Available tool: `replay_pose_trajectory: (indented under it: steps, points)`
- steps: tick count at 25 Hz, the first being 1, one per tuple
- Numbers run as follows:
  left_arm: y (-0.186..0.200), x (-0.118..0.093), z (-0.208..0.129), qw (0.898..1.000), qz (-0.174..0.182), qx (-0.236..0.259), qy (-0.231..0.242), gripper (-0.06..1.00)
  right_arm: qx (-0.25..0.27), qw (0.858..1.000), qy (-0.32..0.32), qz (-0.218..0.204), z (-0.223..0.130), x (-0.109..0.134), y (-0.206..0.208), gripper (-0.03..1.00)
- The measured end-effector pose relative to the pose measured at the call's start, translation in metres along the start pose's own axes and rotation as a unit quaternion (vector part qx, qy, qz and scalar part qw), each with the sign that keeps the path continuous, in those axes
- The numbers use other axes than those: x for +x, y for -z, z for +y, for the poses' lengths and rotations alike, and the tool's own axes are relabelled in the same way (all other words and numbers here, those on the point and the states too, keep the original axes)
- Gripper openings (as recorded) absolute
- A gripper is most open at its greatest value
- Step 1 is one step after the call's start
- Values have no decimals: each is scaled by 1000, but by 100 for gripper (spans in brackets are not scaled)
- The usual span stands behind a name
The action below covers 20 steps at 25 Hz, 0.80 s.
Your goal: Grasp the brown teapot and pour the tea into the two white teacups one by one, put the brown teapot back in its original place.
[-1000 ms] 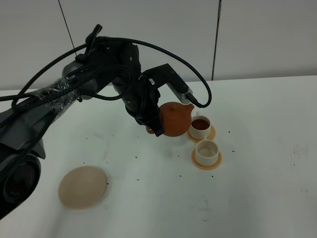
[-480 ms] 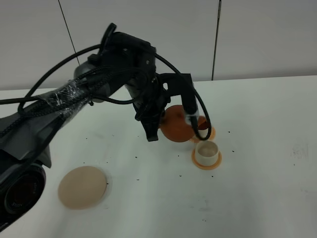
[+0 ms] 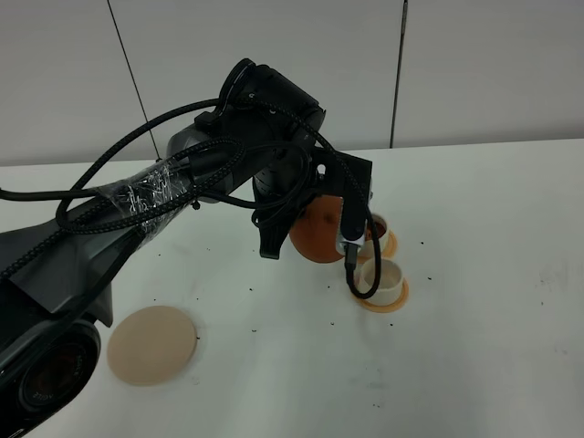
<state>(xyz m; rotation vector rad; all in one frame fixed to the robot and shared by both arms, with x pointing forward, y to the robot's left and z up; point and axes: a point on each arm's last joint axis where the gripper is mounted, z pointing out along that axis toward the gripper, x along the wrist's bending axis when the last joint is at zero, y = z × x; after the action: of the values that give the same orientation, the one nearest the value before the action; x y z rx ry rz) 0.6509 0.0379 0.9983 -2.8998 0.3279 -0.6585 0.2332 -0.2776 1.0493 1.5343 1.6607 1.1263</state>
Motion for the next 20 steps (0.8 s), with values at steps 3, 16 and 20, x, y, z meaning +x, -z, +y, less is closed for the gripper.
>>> replay_pose_trajectory:
  steps: [3, 16, 20]
  points:
    - [0, 0, 0, 1000, 1, 1, -21, 17, 0, 1000, 0, 0, 0, 0, 0, 24]
    - [-4, -5, 15, 997, 7, 16, -76, 17, 0, 1000, 0, 0, 0, 0, 0, 24]
    - [-5, -6, 20, 996, 13, 18, -85, 17, 0, 1000, 0, 0, 0, 0, 0, 24]
